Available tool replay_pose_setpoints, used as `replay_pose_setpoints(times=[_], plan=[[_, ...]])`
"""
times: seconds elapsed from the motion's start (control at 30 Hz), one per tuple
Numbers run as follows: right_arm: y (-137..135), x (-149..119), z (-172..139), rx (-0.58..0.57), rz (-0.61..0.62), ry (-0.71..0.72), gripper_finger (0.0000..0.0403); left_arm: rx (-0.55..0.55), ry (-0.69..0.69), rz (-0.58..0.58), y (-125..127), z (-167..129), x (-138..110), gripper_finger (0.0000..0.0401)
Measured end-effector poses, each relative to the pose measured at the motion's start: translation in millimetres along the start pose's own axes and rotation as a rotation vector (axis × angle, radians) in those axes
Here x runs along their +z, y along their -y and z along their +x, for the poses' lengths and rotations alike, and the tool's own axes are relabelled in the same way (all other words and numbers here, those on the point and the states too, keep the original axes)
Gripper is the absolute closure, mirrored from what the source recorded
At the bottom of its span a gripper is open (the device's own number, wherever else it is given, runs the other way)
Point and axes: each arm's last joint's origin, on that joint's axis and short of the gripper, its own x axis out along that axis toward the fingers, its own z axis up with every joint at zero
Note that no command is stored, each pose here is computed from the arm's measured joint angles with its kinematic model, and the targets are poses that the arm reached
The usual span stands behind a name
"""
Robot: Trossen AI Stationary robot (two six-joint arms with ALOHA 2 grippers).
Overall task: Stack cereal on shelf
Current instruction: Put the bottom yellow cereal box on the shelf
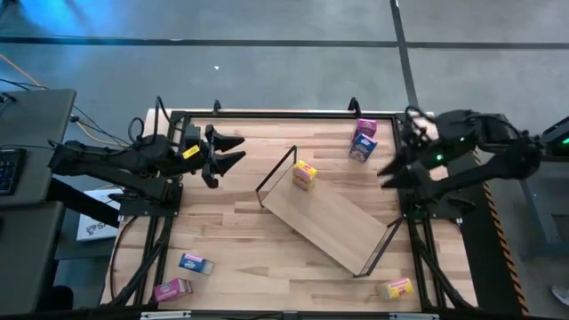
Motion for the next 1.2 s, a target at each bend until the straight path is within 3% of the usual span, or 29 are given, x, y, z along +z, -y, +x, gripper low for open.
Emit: replay_pose_setpoints(times=[0.33, 0.6, 0.83, 1.2], plan=[[-25.7, -42.3, 23.1, 0.027, 0.151, -0.391, 0.0066, 0.023, 0.006, -0.017, -0.7, 0.4, -0.2, 0.0167], [-50.2, -96.2, 50.2, -0.097, 0.13, -0.51, 0.0066, 0.052, 0.015, -0.017, -1.5, 0.3, 0.0, 0.0167], [-64.0, -156.3, 95.3, -0.295, 0.02, -0.674, 0.0066, 0.075, 0.023, -0.016, -2.2, 0.3, 0.2, 0.0167], [-61.6, -215.4, 155.3, -0.435, -0.264, -0.809, 0.0066, 0.076, 0.023, -0.016, -2.2, 0.3, 0.2, 0.0167]])
